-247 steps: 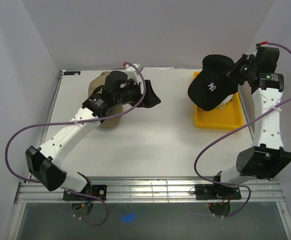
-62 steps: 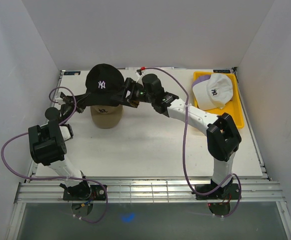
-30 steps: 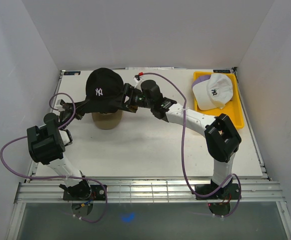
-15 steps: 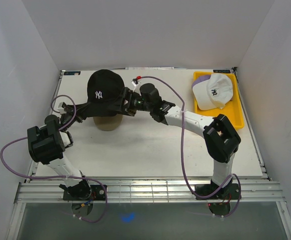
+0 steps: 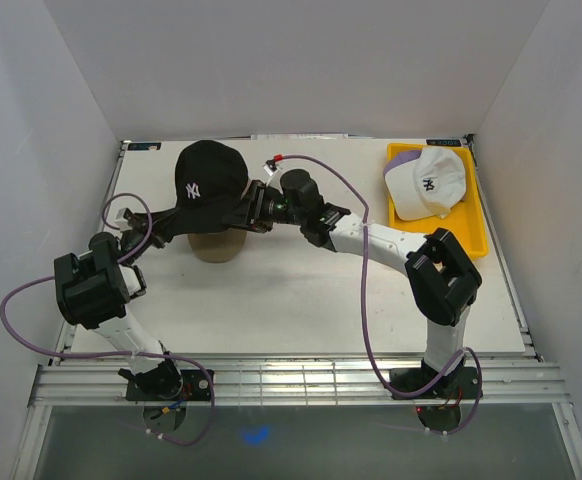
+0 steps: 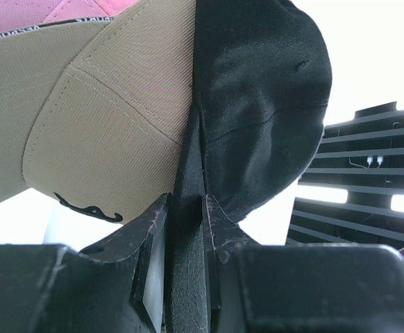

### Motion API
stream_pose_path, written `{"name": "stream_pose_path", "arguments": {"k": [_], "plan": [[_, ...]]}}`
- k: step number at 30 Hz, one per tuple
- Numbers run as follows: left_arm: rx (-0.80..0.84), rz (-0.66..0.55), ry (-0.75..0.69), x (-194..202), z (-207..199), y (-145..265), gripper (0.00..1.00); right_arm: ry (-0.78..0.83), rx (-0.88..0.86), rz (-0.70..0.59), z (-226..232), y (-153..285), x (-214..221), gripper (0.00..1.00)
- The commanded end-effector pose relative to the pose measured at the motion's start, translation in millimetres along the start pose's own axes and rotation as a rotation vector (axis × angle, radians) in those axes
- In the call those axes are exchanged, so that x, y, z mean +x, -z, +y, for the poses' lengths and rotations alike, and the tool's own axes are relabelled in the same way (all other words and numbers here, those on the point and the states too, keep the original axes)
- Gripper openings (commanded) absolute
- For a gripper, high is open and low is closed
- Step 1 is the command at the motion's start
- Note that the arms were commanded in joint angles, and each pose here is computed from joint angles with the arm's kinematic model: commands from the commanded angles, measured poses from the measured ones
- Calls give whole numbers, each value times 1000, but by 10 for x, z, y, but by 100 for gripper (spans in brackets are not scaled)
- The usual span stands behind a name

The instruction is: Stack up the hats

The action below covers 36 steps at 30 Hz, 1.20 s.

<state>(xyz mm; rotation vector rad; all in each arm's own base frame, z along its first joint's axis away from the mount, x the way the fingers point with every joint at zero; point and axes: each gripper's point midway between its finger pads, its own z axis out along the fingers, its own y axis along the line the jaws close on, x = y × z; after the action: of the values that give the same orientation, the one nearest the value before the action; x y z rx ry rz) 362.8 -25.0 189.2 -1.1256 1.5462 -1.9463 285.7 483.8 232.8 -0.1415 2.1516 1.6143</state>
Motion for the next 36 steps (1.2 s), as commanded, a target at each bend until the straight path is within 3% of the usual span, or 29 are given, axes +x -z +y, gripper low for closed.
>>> {"name": "stream_pose_path", "arguments": {"k": [1,5,12,25,34,36], "plan": [[94,145,-335,424,-151,105,33,34,-86,-12,196,-12,11,41],[96,148,-343,430,-175,111,35,19,-67,-6,76,-31,57,34],[100,144,-361,419,-217,142,47,-39,-47,-2,-193,-30,130,29],[80,100,-328,375,-61,241,47,-93,-34,-4,-424,-35,145,25],[86,86,-334,326,-93,248,43,-111,1,4,-618,-49,196,22],[90,88,-339,320,-117,240,38,-114,5,4,-659,-45,228,21]]}}
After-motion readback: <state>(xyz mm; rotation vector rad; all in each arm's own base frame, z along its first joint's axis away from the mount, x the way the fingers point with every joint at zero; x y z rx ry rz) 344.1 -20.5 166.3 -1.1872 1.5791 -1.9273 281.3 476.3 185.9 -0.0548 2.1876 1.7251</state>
